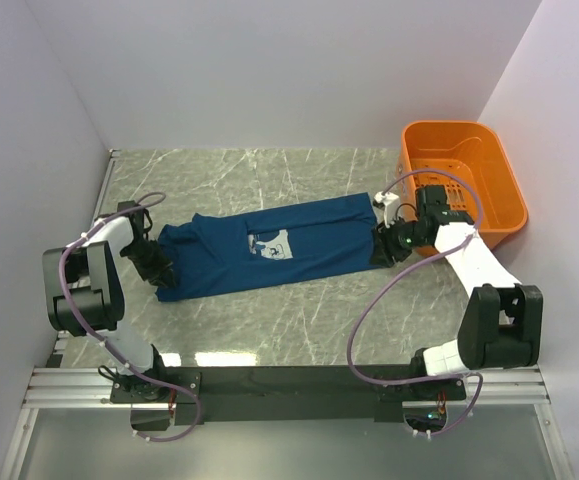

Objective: Fold and stack the t-shirts

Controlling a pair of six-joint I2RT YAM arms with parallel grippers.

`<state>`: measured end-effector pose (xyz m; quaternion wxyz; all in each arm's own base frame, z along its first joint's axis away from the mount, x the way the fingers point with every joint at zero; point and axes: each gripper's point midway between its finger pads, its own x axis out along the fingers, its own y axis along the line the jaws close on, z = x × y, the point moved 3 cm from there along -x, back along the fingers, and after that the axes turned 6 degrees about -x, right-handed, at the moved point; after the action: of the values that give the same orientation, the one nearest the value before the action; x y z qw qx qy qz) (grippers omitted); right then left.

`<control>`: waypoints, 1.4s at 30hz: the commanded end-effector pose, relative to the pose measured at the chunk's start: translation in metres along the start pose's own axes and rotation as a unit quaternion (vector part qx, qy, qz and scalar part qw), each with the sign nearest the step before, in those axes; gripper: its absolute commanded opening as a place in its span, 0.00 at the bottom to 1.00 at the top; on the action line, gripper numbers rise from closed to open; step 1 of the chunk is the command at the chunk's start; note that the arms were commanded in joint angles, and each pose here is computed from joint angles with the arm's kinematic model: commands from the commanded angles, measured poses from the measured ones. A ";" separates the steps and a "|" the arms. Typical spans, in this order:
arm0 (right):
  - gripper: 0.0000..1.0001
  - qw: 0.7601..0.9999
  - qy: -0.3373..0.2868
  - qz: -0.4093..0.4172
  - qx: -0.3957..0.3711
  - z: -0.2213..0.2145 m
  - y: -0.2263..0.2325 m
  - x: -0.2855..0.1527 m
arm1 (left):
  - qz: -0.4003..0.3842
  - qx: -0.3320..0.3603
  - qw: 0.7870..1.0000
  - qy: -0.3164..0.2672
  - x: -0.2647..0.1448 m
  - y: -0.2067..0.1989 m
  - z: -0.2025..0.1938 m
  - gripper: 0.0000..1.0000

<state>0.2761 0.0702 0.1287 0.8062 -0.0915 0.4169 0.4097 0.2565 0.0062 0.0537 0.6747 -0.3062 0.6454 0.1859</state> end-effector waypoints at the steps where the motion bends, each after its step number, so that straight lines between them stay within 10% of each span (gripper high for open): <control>1: 0.54 1.000 -0.004 -0.028 0.007 -0.003 -0.007 -0.011 | -0.021 0.013 1.000 -0.008 -0.007 -0.004 -0.002 0.19; 6: 0.54 0.998 0.007 -0.055 0.027 -0.013 -0.018 -0.015 | -0.033 0.016 0.999 -0.011 -0.012 -0.007 -0.003 0.01; 25: 0.53 0.970 0.036 -0.224 0.086 -0.024 -0.083 -0.024 | -0.062 0.020 0.997 -0.028 -0.025 -0.011 -0.010 0.01; 42: 0.52 0.973 0.066 -0.208 0.072 -0.006 -0.098 0.036 | -0.063 0.018 0.997 -0.031 -0.027 -0.011 -0.011 0.01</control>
<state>0.3296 0.0189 0.0699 0.8307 -0.1223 0.4983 0.2160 0.2511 -0.0035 0.0748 0.6982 -0.3255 0.6193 0.1521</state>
